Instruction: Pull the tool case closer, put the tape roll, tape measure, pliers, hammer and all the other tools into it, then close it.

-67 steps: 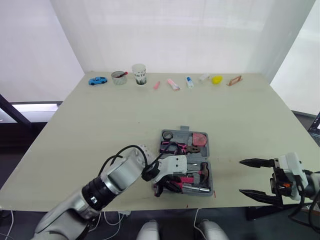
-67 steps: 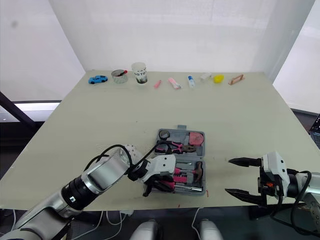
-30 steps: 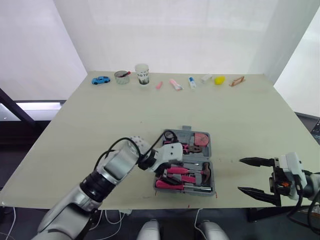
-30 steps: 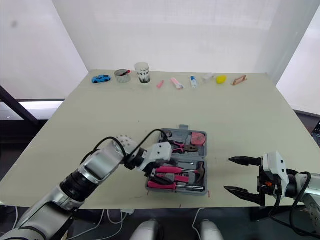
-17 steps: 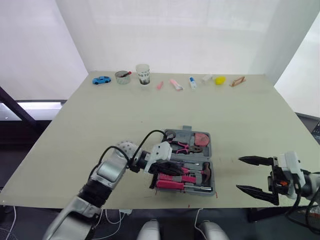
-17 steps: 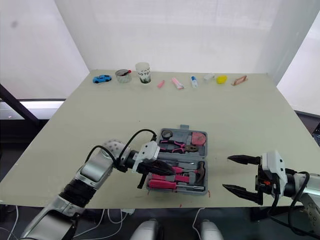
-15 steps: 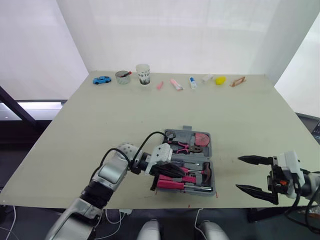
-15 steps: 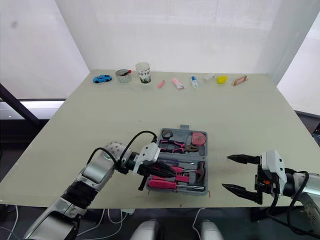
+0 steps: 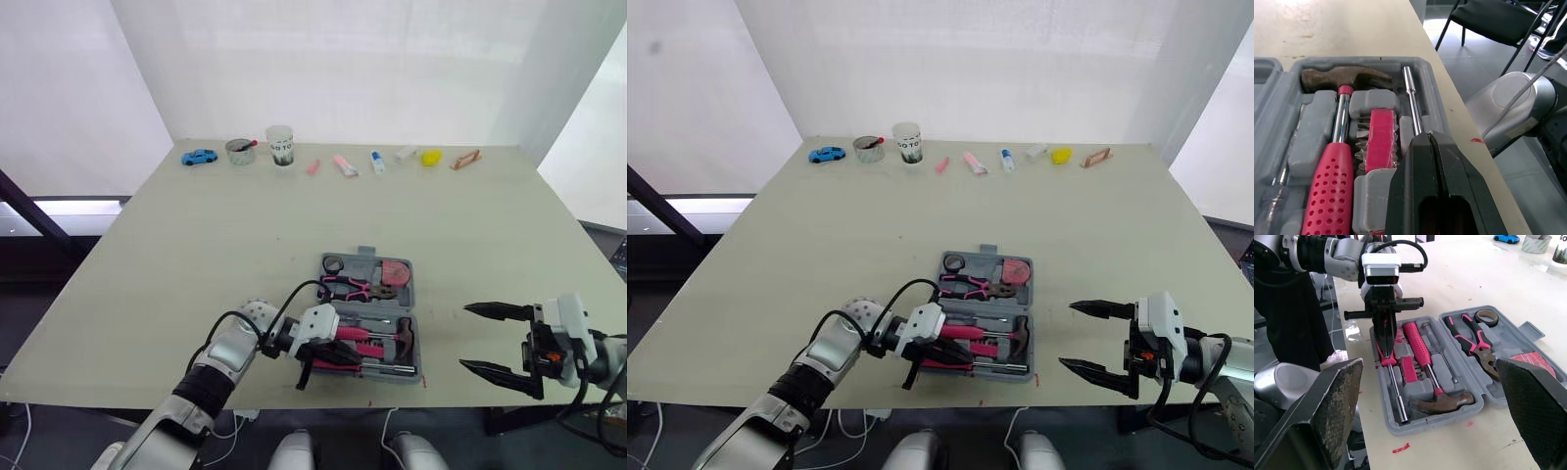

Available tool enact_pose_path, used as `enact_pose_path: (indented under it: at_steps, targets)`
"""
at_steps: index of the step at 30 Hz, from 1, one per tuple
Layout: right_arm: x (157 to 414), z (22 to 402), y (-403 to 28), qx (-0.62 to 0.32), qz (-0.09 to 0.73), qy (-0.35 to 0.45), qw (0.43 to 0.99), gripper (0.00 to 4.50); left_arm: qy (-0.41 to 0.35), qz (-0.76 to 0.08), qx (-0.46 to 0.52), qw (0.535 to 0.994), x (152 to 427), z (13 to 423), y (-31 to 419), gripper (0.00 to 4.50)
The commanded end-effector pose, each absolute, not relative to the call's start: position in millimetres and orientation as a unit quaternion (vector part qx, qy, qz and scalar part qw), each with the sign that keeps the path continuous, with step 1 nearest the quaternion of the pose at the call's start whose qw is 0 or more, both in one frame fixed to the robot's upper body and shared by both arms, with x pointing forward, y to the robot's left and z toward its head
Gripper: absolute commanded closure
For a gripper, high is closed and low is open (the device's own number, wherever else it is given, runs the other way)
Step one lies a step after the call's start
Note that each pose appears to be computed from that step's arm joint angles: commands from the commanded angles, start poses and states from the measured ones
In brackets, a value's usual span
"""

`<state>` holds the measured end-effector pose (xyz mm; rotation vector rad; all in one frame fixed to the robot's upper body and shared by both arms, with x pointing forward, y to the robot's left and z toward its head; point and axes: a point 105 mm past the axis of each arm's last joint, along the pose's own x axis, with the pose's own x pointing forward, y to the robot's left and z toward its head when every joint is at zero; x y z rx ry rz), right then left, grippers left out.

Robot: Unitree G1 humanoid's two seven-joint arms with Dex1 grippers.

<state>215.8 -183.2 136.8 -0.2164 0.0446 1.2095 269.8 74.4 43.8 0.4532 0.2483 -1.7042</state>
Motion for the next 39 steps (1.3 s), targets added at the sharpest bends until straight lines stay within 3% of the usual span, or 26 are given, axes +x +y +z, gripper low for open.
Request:
enact_pose_path:
  at_steps: [1, 13, 20, 27, 31, 37, 39]
  targets:
    - [214.9, 145.2, -181.2, -0.108, 0.568, 0.005, 0.816, 0.0, 0.1, -0.745, 0.207, 0.626, 273.0, 44.4, 71.4, 4.46]
    - [214.0, 144.8, -182.0, -0.107, 0.564, 0.005, 0.819, 0.0, 0.127, -0.756, 0.226, 0.601, 259.7, 19.0, 77.1, 4.46]
    - [214.7, 144.8, -183.0, -0.106, 0.562, 0.006, 0.82, 0.0, 0.129, -0.751, 0.217, 0.61, 256.9, 13.5, 77.1, 4.46]
    - [225.4, 144.3, -190.2, -0.072, 0.517, -0.01, 0.853, 0.0, 0.068, -0.694, 0.157, 0.699, 286.6, 56.8, 77.8, 4.46]
    - [237.8, 136.5, -201.8, -0.056, 0.459, -0.02, 0.887, 0.0, 0.065, -0.626, 0.085, 0.772, 306.4, 94.7, 101.3, 4.46]
    - [249.4, 121.6, -226.9, -0.054, 0.378, -0.026, 0.924, 0.0, 0.031, -0.533, 0.078, 0.842, 314.7, 120.5, 149.4, 4.46]
    - [249.3, 118.6, -233.3, -0.05, 0.358, -0.029, 0.932, 0.0, 0.028, -0.509, 0.072, 0.857, 312.7, 123.8, 161.7, 3.7]
